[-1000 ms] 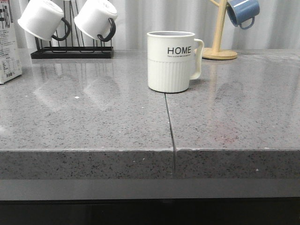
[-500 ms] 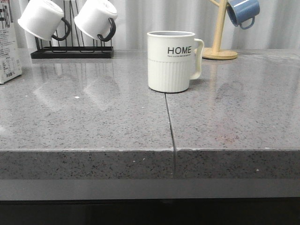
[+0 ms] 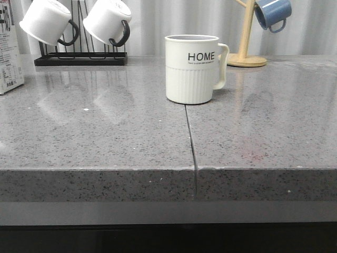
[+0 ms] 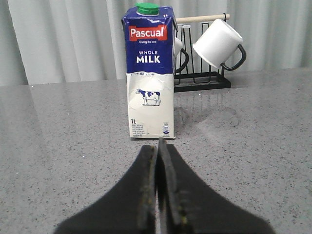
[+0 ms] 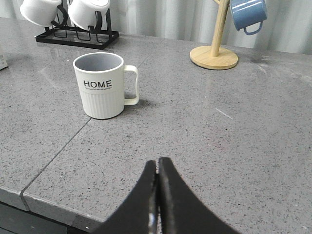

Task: Place milk next to cup
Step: 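Move the left gripper down around the Pascual milk carton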

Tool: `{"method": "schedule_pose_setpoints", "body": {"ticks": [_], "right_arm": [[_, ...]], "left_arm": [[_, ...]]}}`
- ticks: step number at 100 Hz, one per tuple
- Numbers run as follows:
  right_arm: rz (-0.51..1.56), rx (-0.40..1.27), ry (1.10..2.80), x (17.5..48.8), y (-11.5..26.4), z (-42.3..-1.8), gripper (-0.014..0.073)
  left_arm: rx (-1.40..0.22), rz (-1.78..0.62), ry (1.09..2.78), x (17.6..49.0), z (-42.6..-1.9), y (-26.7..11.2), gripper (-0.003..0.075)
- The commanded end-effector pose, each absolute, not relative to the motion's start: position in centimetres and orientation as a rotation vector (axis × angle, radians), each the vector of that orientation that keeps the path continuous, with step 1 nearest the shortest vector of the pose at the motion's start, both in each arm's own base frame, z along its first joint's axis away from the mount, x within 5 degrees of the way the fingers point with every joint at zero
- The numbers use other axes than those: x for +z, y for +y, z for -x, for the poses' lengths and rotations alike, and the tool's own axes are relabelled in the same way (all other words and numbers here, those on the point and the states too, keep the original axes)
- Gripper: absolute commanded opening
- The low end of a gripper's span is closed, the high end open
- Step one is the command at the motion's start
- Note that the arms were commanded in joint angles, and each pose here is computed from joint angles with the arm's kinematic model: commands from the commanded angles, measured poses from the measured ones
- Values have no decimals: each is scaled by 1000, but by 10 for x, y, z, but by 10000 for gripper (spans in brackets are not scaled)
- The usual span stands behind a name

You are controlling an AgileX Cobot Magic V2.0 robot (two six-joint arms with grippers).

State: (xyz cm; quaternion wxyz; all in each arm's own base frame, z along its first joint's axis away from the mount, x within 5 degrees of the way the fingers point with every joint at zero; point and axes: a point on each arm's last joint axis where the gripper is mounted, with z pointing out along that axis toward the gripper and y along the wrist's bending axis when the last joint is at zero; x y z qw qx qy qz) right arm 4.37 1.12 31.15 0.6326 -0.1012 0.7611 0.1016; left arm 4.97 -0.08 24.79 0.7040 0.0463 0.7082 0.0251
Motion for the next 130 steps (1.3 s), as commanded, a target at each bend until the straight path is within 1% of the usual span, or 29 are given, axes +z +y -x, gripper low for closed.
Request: {"method": "schedule_pose_setpoints", "body": {"ticks": [1,15,34,37,41,44,49,52,54,56,57,60,62,63,65,66,72,75,86,94,104,130], "right_arm": [[230,236,1655,325,11,-44,-65],[230,236,1655,325,11,-44,-65],[230,236,1655,325,11,-44,-65],[230,236,1655,325,11,-44,-65],[230,236,1655,325,11,-44,-65],[230,236,1655,325,11,-44,-65],[230,236,1655,325,11,-44,-65],[230,236,1655,325,11,-44,-65],[230,236,1655,325,11,-44,-65],[230,236,1655,325,11,-44,-65],[230,236,1655,325,11,-44,-65],[230,236,1655,325,11,-44,-65],[230,236,1655,325,11,-44,-65],[230,236,1655,325,11,-44,-65],[230,236,1655,325,11,-44,-65],[230,236,1655,325,11,-44,-65],[230,236,1655,325,11,-44,-65],[230,236,1655,325,11,-44,-65],[230,236,1655,325,11,-44,-65],[230,236,1655,325,11,-44,-65],[230,236,1655,325,11,-44,-65],[230,236,1655,325,11,-44,-65]], "left_arm": [[62,-95,1537,279,-53,-1,-21],[62,-98,1575,297,-65,-1,-20],[61,-104,1650,305,-85,-2,-17],[61,-105,1664,304,-88,-2,-7],[61,-106,1684,303,-92,-2,27],[61,-107,1695,302,-94,-2,63],[60,-109,1718,300,-98,-2,152],[60,-110,1735,299,-102,-2,237],[60,-111,1741,299,-103,-3,275],[60,-112,1751,298,-106,-3,357],[60,-112,1750,299,-106,-3,357],[60,-113,1763,299,-110,-3,461],[59,-113,1766,300,-112,-3,501],[59,-114,1770,300,-114,-3,557],[59,-115,1773,302,-117,-3,589],[59,-115,1778,301,-119,-3,619],[57,-117,1782,304,-127,-4,700],[56,-118,1772,307,-132,-4,702],[51,-121,1738,314,-149,-5,657],[44,-121,1681,319,-161,-7,655],[31,-111,1662,320,-174,-8,655],[-10,-60,1719,313,-213,-9,647]]}}
